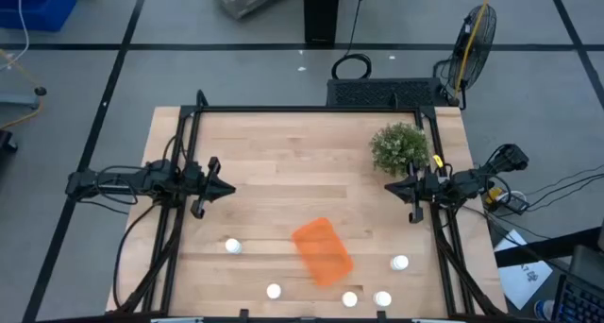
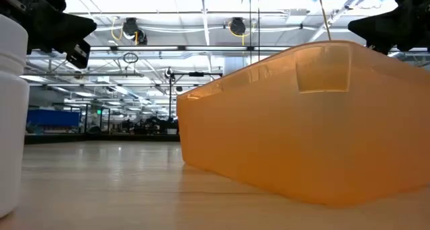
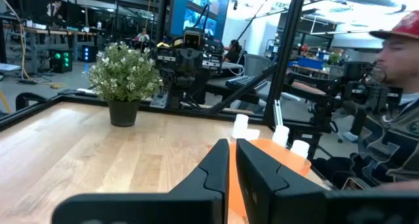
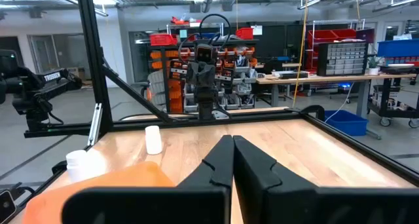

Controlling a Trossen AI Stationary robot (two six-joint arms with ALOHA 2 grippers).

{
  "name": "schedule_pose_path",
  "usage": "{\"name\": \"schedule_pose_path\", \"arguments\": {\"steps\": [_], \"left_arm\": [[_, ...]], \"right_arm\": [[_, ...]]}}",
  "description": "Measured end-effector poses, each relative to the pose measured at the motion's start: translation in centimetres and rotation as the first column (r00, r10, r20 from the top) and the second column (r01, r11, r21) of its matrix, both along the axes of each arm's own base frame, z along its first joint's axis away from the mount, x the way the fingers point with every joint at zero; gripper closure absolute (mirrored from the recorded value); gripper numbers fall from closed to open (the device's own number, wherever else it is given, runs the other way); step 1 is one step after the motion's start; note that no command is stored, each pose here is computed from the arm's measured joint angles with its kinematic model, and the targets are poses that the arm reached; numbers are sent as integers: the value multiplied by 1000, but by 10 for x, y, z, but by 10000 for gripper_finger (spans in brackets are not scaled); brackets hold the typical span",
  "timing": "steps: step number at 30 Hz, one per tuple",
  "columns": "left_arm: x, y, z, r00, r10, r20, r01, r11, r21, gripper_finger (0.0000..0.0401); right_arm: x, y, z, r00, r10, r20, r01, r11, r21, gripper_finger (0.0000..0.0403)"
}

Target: Pick and place pill bottles into a basket

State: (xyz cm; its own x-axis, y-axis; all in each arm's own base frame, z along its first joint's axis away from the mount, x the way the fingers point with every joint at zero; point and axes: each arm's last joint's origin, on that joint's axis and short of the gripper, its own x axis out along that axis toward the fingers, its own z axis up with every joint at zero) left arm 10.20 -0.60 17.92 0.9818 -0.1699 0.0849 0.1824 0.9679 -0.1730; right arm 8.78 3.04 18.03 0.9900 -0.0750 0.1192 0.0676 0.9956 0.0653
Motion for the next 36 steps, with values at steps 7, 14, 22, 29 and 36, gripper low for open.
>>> {"name": "schedule_pose_path", "arguments": {"steps": [7,14,22,29,36], "left_arm": [[0,0,0,1000,0,0,0,1000,0,368],[0,0,0,1000,0,0,0,1000,0,368],[0,0,0,1000,0,0,0,1000,0,368],[0,0,0,1000,0,0,0,1000,0,368],[0,0,0,1000,0,0,0,1000,0,368]], "right_arm": [[0,0,0,1000,0,0,0,1000,0,403],[0,0,0,1000,0,0,0,1000,0,403],[0,0,0,1000,0,3,0,1000,2,403],[-1,-1,7,997,11,77,-23,989,148,403],[-5,-5,20,978,-64,200,17,973,229,403]]}}
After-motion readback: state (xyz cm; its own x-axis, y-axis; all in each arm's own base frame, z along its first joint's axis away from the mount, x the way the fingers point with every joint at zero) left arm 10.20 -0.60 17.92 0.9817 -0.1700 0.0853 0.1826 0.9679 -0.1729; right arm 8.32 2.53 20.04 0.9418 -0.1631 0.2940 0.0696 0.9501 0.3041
